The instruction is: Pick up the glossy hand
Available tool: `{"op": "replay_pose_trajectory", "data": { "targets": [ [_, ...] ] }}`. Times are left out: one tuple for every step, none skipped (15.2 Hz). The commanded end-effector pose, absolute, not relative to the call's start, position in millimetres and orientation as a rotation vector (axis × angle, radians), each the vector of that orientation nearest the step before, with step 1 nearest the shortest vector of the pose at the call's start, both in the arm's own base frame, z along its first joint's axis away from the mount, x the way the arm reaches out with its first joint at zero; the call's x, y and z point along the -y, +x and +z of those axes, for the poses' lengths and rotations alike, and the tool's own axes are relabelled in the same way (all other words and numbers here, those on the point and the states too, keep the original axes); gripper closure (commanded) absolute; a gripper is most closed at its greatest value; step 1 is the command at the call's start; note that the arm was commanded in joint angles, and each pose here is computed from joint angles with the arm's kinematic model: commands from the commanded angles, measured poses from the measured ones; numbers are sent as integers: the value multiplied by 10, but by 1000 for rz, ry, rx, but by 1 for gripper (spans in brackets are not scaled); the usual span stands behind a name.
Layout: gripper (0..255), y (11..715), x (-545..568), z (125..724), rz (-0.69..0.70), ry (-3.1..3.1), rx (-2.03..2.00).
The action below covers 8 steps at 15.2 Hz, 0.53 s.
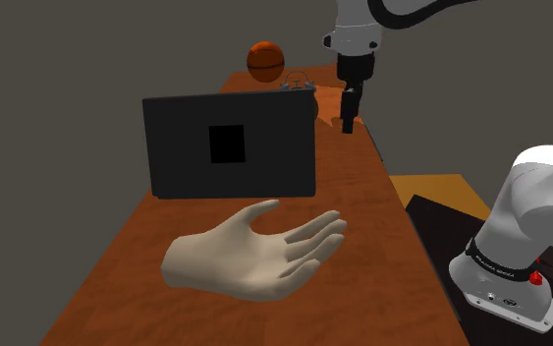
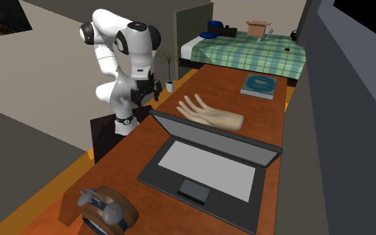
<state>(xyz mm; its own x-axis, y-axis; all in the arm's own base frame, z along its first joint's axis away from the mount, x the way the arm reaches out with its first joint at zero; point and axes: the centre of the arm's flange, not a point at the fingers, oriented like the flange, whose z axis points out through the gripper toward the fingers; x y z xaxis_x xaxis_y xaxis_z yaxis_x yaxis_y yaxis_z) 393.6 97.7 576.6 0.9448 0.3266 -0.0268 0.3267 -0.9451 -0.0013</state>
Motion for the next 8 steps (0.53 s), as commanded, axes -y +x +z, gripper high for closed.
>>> {"op": "replay_pose_trajectory", "data": {
  "targets": [
    [0,4056,-1250,5727,-62,3069,-584],
    [0,4116,-1382,5703,-72,3055,-615],
    [0,4173,-1515,5678,-82,3041,-646],
    [0,4227,-1650,5651,-91,3027,-676],
    [0,4278,-1785,5623,-101,3012,-706],
    [0,4326,-1921,5594,-111,2997,-736],
    [0,4371,-2057,5563,-121,2982,-766],
    [0,4412,-2195,5531,-130,2967,-796]
  ]
}}
